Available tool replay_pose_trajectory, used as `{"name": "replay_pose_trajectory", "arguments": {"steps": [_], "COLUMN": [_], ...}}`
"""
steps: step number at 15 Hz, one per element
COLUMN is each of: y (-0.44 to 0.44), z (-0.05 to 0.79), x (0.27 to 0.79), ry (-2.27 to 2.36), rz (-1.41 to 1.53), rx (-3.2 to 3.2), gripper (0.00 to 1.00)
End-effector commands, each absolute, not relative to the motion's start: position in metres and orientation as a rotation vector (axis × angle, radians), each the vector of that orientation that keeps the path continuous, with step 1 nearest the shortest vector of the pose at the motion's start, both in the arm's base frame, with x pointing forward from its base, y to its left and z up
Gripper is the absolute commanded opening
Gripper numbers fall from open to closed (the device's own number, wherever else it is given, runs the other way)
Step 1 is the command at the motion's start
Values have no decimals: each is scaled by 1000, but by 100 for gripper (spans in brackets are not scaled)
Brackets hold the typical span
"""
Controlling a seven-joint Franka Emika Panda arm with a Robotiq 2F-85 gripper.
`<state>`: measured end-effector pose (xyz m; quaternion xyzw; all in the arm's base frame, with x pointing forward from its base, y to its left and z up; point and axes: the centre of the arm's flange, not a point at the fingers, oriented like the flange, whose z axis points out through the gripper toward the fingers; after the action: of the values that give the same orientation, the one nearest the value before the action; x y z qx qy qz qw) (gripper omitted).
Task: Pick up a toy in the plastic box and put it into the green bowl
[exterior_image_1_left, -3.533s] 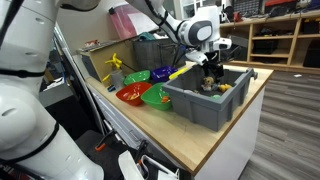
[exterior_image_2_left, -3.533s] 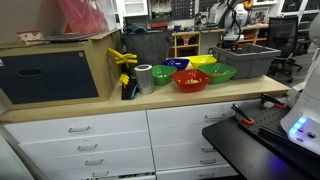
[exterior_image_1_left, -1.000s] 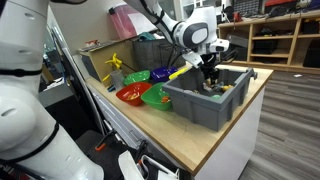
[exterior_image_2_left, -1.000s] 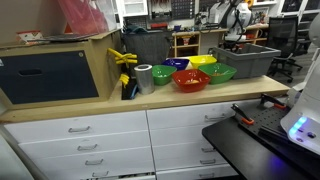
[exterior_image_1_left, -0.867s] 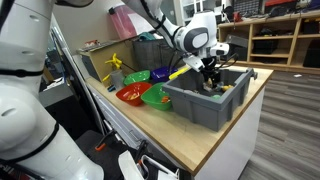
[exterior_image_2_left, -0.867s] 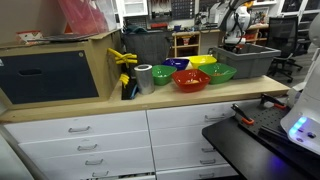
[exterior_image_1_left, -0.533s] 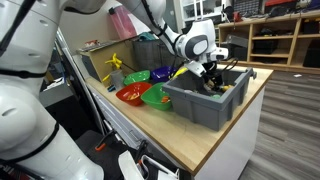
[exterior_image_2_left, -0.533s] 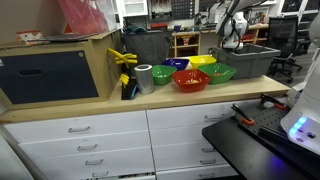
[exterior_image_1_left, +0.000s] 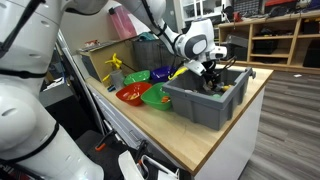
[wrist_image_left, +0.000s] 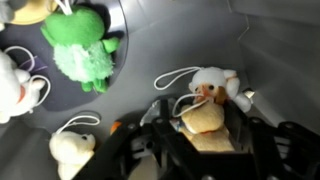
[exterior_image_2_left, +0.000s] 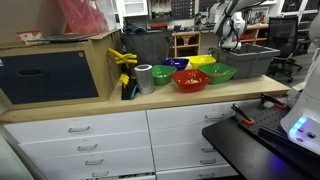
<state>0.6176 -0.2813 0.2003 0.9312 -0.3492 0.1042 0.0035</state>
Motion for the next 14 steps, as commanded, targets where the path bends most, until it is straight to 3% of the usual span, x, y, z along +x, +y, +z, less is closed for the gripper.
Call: {"name": "replay_pose_trajectory", "arguments": {"steps": [1,5,14], "y": [-276,-274,-266], "z": [204,215,286], "x": [621,617,585], "ry": [-1055,-1030,-895], "rz": [353,370,345], "rx": [2941,2932,2895], "gripper": [27,2,3]}}
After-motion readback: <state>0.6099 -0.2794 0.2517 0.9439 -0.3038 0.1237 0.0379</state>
